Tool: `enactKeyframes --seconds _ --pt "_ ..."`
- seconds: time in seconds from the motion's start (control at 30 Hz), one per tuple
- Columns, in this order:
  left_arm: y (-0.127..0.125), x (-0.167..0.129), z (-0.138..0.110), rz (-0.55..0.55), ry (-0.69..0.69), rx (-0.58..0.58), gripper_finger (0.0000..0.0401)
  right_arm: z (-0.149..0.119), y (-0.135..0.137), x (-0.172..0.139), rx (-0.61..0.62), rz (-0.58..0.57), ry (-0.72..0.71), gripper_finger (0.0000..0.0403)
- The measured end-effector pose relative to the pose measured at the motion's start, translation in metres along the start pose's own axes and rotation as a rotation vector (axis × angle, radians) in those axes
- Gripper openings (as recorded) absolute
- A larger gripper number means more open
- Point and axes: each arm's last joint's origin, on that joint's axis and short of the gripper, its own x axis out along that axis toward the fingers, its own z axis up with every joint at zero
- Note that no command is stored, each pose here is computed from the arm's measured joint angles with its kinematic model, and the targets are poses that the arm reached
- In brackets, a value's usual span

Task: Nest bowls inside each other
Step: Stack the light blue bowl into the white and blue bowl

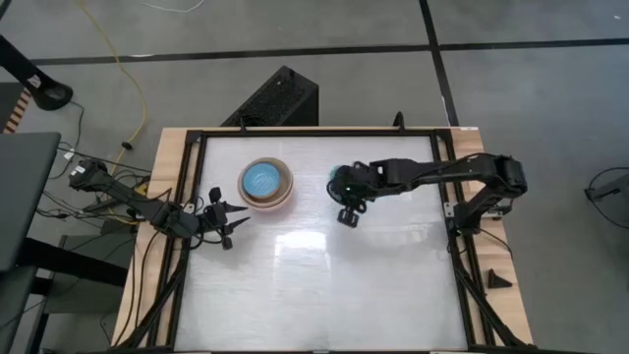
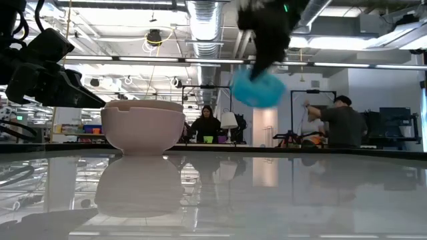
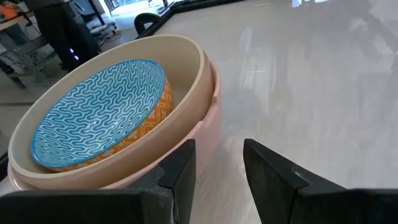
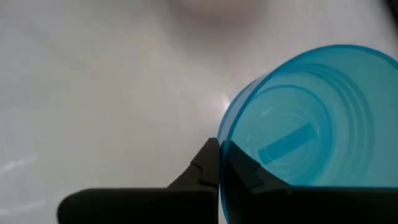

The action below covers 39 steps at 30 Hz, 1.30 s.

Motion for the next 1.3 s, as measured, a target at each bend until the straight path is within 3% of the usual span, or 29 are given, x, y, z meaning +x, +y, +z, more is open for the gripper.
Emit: enactKeyframes --seconds 0.23,0.43,0.67,0.9,1.1,1.3 --pt "0.0 0.0 0.0 0.0 0.0 0.0 0.0125 0.04 0.028 -0.02 -0.242 0.076 -0.407 0.0025" --pt "0.0 0.0 0.0 -0.001 -0.001 -0.001 0.0125 0.068 0.038 0.01 -0.369 0.078 -0.633 0.0025" --pt "0.0 0.0 0.0 -0.006 -0.001 -0.002 0.0125 0.119 0.034 0.064 -0.422 0.073 -0.623 0.0025" --pt "0.0 0.0 0.0 -0.006 0.0 0.0 0.0125 0.148 0.026 0.104 -0.451 0.054 -0.449 0.0025" --pt "0.0 0.0 0.0 -0.005 0.0 0.0 0.0125 0.15 0.023 0.128 -0.469 0.047 -0.341 0.0026" --pt "0.0 0.0 0.0 -0.005 -0.002 -0.002 0.0125 0.148 0.021 0.146 -0.491 0.03 -0.326 0.0026"
